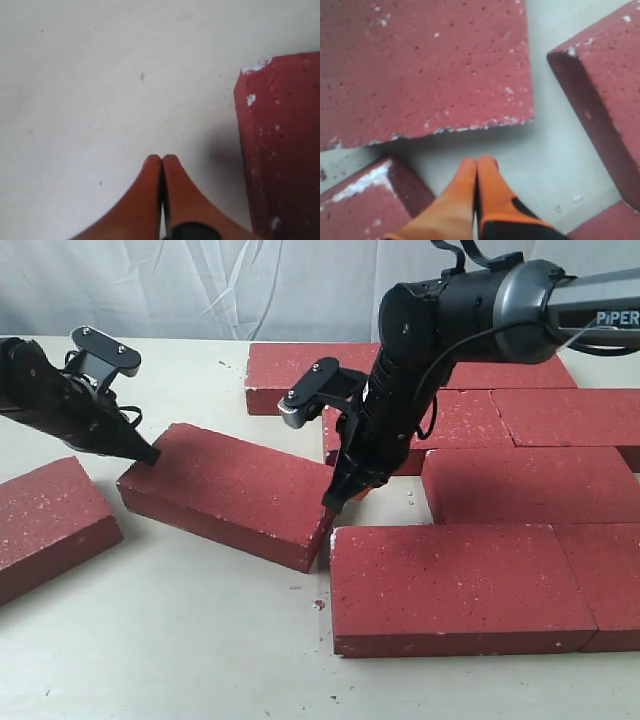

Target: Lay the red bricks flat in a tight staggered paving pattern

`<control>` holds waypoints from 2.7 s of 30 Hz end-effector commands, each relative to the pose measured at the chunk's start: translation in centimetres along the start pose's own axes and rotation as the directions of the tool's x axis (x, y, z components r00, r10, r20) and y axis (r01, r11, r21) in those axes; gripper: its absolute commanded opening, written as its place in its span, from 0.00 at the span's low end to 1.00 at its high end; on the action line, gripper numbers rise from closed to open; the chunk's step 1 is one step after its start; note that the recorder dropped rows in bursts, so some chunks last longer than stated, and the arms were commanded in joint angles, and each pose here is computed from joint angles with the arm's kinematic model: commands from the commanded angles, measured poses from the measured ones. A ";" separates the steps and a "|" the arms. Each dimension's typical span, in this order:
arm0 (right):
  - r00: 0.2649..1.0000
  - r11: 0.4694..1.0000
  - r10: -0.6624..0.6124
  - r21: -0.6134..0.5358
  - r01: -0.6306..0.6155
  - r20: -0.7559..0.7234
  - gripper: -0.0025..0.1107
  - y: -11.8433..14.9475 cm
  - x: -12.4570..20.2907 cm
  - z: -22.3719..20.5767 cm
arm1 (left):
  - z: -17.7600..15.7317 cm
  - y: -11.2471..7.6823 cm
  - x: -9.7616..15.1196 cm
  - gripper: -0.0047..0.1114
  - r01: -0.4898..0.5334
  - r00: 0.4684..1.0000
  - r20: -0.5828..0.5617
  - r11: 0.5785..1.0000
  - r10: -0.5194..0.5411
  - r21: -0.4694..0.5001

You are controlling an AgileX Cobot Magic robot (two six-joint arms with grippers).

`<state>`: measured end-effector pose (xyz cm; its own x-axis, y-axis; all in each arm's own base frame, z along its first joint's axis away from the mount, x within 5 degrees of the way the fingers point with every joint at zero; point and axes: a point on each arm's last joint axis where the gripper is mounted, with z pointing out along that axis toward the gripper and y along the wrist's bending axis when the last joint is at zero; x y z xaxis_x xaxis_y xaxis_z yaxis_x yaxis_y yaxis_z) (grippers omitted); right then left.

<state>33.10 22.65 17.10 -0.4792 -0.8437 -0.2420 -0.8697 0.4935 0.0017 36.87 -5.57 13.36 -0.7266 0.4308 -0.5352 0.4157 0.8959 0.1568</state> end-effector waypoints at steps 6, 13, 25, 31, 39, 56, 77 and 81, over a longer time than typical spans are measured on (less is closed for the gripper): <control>0.999 0.999 0.034 0.015 -0.034 0.017 0.01 -0.7 -0.1 3.3 | 0.5 -0.2 0.3 0.04 0.065 0.998 -0.021 0.998 -0.064 0.020; 0.994 0.997 0.037 0.062 -0.044 0.103 0.01 -1.2 -0.8 3.3 | 0.6 -0.5 0.7 0.04 0.046 0.997 -0.065 0.998 -0.043 0.045; 0.969 0.989 0.054 0.117 -0.085 0.241 0.01 -1.8 -2.0 3.0 | -1.6 -0.4 0.8 0.04 -0.012 0.991 -0.134 0.995 0.025 0.097; 0.982 0.994 0.058 0.083 -0.074 0.182 0.01 -1.4 -1.5 3.1 | -1.7 -0.6 1.3 0.04 -0.058 0.981 -0.174 0.990 0.080 0.131; 0.995 0.991 0.008 0.136 -0.021 0.096 0.01 -1.7 -0.8 2.1 | -1.6 -0.8 1.4 0.04 -0.032 0.982 -0.181 0.989 0.058 0.144; 0.984 0.996 0.093 0.001 -0.094 0.154 0.01 0.4 -0.9 -3.2 | -1.8 -1.9 1.1 0.04 -0.046 0.987 -0.136 0.961 0.086 0.271; 0.927 0.949 0.186 0.185 -0.255 0.326 0.01 -4.5 3.9 -5.0 | -1.2 -3.0 0.9 0.04 -0.007 0.994 -0.099 0.926 0.048 0.377; 0.899 0.913 0.205 0.257 -0.318 0.386 0.01 -5.3 7.3 -6.8 | -0.2 -3.1 1.5 0.04 0.011 0.991 -0.126 0.924 0.040 0.381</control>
<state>34.01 14.70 21.02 -0.5784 -0.6055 -0.5467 -0.6595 0.7415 -0.1235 34.35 -7.59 12.92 -0.7585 0.4877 -0.4323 0.5946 0.7894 -0.1525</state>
